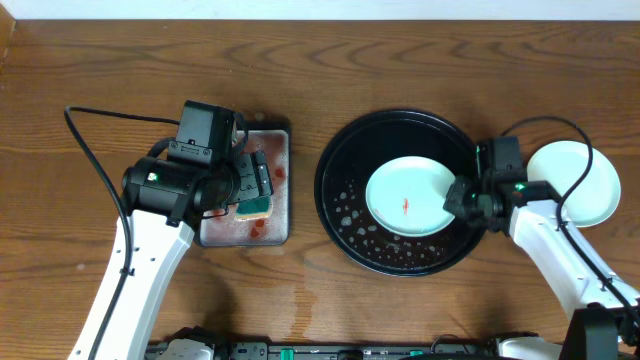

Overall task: Clean dirty plates on tray and stack at the side
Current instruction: 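Grasp the green sponge in the basin with the left gripper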

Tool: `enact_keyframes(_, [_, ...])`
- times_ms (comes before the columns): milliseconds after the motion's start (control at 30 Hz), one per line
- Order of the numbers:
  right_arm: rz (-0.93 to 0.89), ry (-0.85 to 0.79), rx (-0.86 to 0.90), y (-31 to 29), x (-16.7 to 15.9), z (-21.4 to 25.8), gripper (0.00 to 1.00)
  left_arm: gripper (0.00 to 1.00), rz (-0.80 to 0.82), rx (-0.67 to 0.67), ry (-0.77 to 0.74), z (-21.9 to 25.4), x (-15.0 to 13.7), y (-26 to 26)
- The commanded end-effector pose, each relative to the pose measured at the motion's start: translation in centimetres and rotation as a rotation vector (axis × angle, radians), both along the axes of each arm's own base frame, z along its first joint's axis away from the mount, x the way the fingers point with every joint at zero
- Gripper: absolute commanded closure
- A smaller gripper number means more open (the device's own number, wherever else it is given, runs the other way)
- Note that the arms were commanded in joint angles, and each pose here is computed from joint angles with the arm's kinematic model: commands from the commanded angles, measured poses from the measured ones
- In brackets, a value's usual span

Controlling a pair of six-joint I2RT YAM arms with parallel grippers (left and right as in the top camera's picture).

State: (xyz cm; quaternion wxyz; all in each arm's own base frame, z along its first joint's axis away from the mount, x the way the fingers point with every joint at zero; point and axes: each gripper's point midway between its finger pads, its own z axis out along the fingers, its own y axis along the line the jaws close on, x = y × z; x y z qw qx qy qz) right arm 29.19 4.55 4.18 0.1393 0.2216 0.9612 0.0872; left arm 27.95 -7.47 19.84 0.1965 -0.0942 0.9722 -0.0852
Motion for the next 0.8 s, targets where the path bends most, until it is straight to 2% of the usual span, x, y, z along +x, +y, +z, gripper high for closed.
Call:
enact_keyframes(0, [-0.096,0.038,0.047,0.4,-1.0,-1.4,0.59,0.16,-0.007,0.0,-0.006,0.2,0.0,0.0])
enact_keyframes(67, [0.005,-0.008,0.052,1.0,-0.2,-0.8,0.56,0.16,-0.007,0.0,-0.006,0.2,0.0,0.0])
enact_keyframes(167, [0.235,-0.136,0.043,2.3,1.4,2.1,0.58,0.16,-0.008,0.0,0.0,0.2,-0.1,0.0])
enact_keyframes(300, [0.366,-0.284,0.053,3.4,2.1,6.7,0.62,0.16,-0.013,-0.001,0.046,-0.6,-1.0,0.0])
enact_keyframes(433, [0.385,-0.397,0.047,3.5,1.7,10.2,0.63,0.19,-0.007,0.027,0.102,-2.9,-1.1,0.3])
enact_keyframes(533, [0.386,-0.428,0.045,3.5,1.1,11.4,0.61,0.26,-0.003,0.041,0.166,-6.4,-0.9,0.3])
enact_keyframes(600, [0.385,-0.398,0.047,3.4,0.6,10.9,0.59,0.31,0.016,0.076,0.203,-9.7,-0.2,0.6])
enact_keyframes(767, [0.39,-0.304,0.035,3.0,-0.6,9.1,0.58,0.32,0.118,0.167,0.223,-13.7,2.0,2.0])
